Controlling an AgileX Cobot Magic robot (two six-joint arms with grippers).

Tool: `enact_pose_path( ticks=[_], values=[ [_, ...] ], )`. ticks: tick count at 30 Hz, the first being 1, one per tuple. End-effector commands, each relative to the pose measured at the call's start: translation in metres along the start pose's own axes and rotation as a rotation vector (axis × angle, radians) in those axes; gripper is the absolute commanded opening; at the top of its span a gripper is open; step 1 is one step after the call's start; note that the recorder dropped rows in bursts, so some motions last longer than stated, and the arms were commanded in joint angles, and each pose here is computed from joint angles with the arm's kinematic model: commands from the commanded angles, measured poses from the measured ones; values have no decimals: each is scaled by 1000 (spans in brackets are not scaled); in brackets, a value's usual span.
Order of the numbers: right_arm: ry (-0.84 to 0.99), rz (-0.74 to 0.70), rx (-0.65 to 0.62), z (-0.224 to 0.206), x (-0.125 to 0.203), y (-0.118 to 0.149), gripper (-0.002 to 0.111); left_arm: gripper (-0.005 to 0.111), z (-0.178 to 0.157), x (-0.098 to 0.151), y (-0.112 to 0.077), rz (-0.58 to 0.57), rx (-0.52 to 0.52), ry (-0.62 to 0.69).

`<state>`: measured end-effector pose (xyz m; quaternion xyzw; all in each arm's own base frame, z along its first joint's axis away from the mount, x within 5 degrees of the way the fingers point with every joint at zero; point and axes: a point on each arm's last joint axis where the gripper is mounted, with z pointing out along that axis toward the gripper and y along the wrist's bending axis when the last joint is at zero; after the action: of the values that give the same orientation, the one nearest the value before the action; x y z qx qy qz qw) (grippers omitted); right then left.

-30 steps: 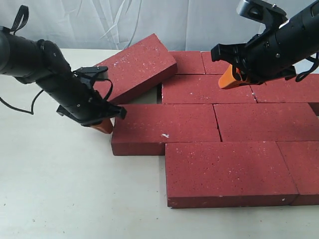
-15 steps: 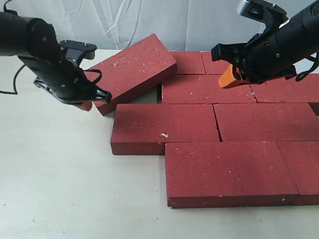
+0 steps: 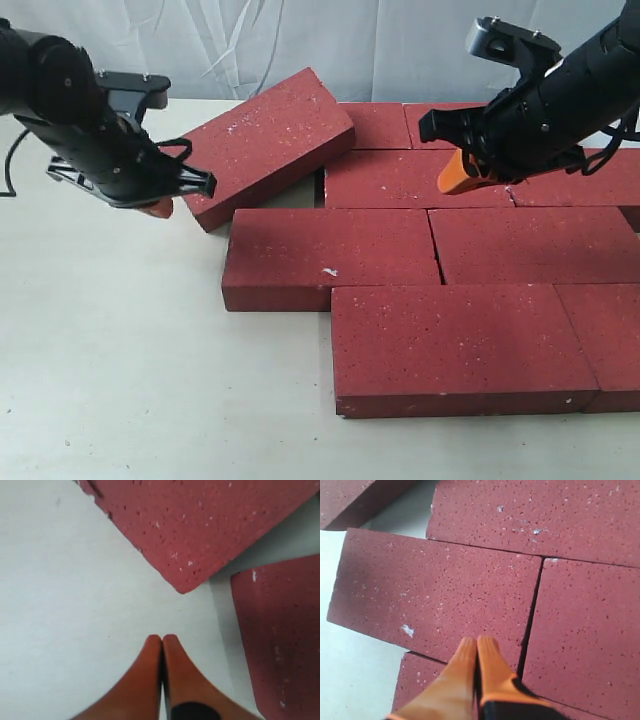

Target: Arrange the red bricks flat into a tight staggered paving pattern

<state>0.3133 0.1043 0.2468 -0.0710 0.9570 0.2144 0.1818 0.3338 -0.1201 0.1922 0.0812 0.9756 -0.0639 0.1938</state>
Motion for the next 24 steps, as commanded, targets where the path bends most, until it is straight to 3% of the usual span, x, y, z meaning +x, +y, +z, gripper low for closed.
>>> enact_pose_path(
  ticks=[1, 8, 24],
  values=[
    [6, -3, 8, 3, 0, -3, -1, 0, 30, 9, -6, -76, 64, 84],
    [3, -3, 8, 4, 0, -3, -1, 0, 53, 16, -18, -124, 206, 151],
    [2, -6, 7, 4, 0, -3, -1, 0, 51, 17, -27, -244, 295, 181]
  ],
)
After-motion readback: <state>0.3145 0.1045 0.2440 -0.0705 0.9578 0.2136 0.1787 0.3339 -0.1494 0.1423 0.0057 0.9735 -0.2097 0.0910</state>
